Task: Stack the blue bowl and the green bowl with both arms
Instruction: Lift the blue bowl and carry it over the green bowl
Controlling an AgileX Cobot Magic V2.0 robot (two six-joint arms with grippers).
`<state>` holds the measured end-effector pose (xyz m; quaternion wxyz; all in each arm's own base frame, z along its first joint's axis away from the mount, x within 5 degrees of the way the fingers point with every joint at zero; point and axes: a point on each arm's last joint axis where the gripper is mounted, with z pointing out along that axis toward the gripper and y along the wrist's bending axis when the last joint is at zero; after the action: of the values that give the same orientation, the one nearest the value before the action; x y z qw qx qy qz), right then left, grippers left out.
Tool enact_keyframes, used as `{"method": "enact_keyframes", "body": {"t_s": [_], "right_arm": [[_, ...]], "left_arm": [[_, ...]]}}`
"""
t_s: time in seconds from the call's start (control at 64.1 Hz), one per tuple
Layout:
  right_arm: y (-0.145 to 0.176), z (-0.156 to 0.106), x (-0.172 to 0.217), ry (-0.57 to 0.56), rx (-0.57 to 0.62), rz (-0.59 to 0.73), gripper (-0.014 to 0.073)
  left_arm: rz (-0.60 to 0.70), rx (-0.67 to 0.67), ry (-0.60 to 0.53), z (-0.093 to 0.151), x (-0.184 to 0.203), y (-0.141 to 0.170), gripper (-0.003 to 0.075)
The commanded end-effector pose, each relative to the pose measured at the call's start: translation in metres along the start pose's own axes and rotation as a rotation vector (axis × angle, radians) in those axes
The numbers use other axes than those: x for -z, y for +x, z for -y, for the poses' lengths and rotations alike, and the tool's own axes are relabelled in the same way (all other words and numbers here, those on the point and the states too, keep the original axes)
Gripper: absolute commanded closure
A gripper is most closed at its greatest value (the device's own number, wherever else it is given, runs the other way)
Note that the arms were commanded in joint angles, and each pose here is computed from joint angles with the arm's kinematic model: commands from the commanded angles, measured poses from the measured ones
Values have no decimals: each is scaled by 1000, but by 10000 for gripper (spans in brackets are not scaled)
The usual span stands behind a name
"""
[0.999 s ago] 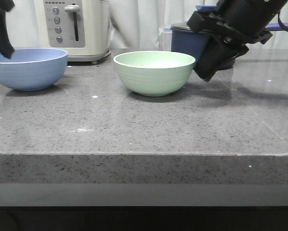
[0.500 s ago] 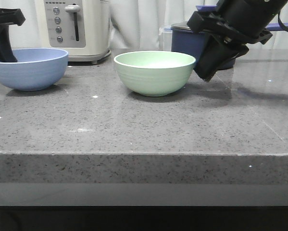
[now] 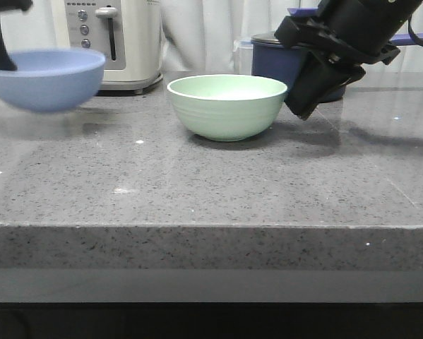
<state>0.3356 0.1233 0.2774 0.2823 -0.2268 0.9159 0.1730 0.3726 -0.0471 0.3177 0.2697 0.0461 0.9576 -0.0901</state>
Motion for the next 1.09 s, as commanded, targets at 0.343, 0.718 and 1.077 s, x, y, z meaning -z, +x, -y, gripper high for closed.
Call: {"method": "enact_keyframes", "body": {"t_s": [0.343, 0.718, 1.077], "right_arm": [[-13, -4, 19, 7, 9, 96, 652], [-13, -4, 19, 7, 9, 96, 652], [-13, -4, 19, 7, 9, 96, 652]], "left_arm": [[240, -214, 207, 111, 66, -37, 740], [163, -320, 303, 180, 32, -42, 740], [93, -352, 309, 194, 13, -34, 740]]}}
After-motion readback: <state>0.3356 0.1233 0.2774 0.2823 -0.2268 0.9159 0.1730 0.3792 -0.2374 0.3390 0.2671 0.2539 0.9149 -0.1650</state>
